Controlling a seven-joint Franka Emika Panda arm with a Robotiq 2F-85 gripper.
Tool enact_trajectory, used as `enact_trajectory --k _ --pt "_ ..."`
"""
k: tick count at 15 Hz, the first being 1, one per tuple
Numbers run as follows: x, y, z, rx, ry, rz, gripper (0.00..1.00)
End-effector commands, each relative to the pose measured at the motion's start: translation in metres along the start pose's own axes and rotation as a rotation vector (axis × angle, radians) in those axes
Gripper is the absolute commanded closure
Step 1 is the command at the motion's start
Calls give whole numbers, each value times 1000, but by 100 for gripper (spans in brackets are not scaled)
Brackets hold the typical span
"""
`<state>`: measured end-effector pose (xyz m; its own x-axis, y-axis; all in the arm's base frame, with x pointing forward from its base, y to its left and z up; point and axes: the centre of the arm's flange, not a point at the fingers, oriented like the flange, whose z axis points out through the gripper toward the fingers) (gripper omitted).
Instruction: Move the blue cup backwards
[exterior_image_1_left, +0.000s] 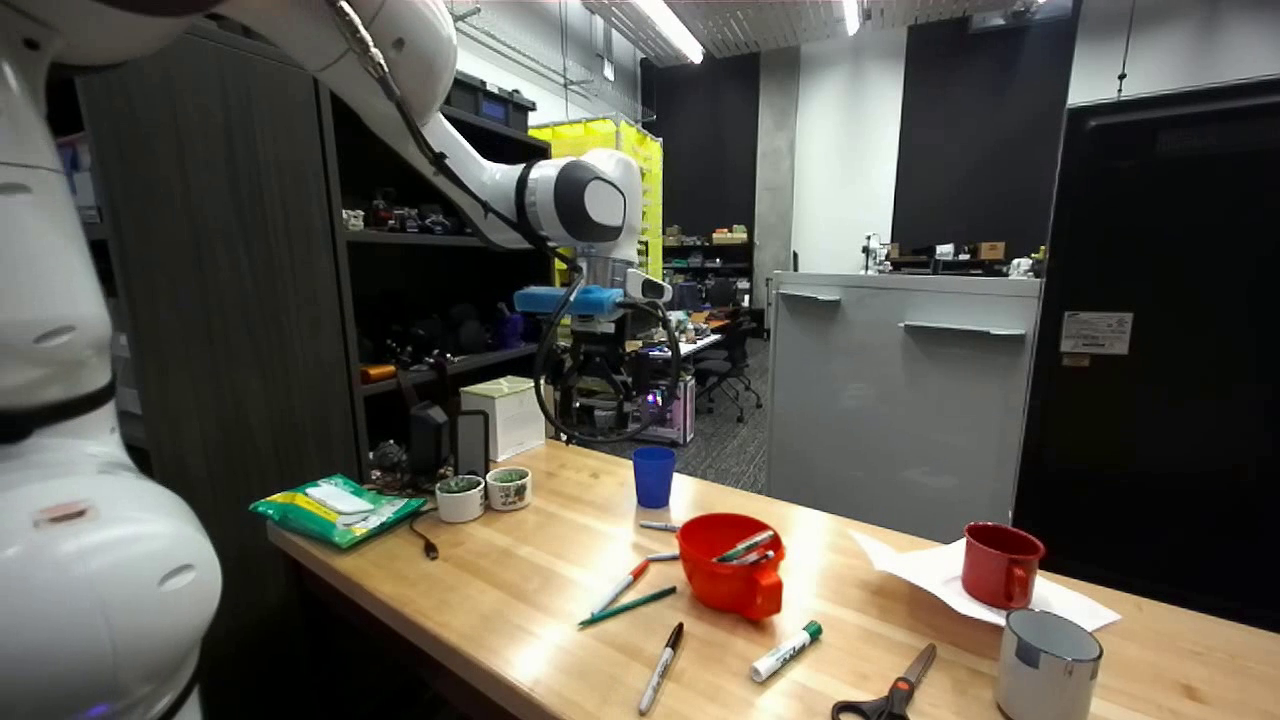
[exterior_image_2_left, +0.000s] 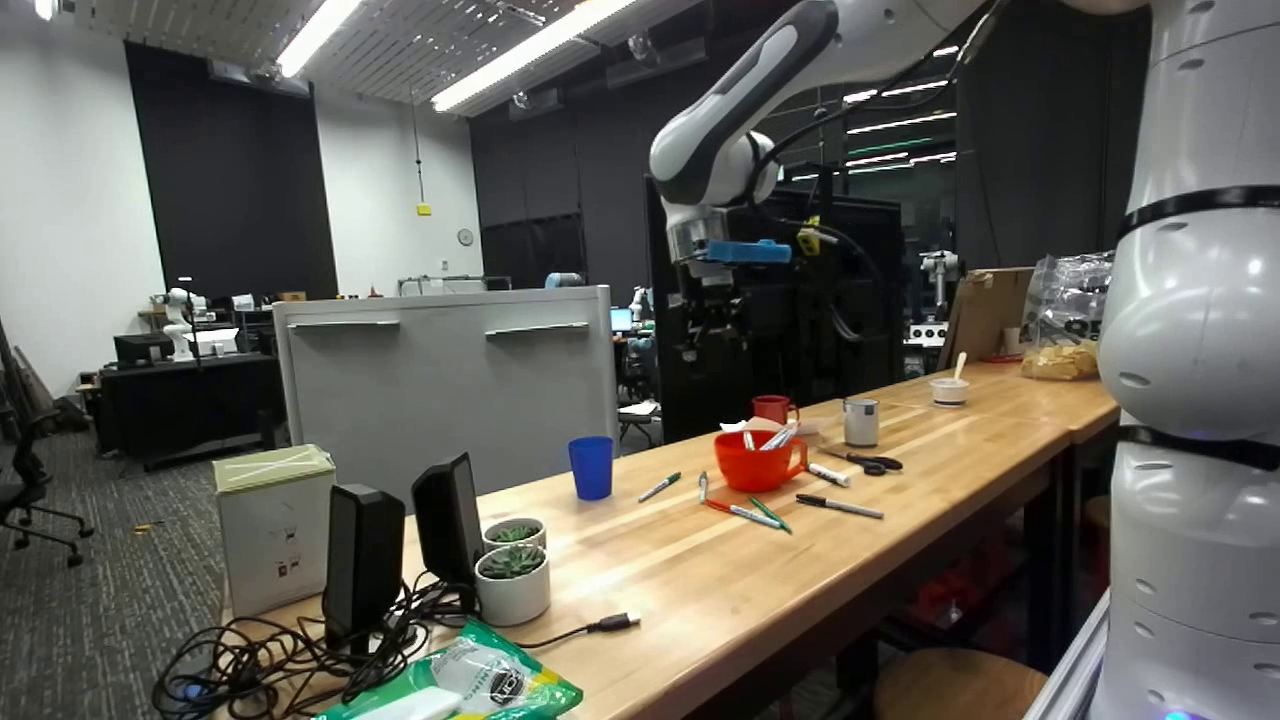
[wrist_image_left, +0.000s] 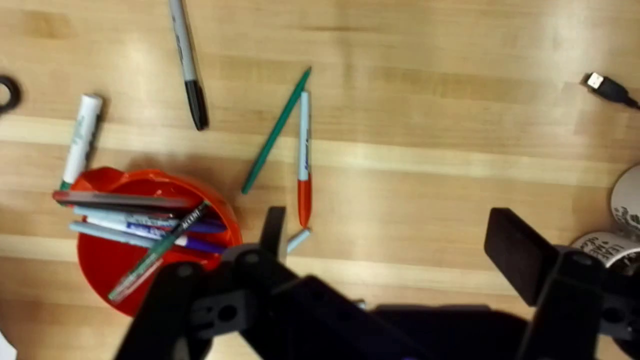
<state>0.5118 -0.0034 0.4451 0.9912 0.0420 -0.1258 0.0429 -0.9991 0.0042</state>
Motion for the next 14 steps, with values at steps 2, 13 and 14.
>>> enact_trajectory --k 2,13,14 --pt "80 -24 -1 5 65 5 0" --pt "101 -31 18 10 81 -37 0" --pt "113 -36 22 15 92 -53 0"
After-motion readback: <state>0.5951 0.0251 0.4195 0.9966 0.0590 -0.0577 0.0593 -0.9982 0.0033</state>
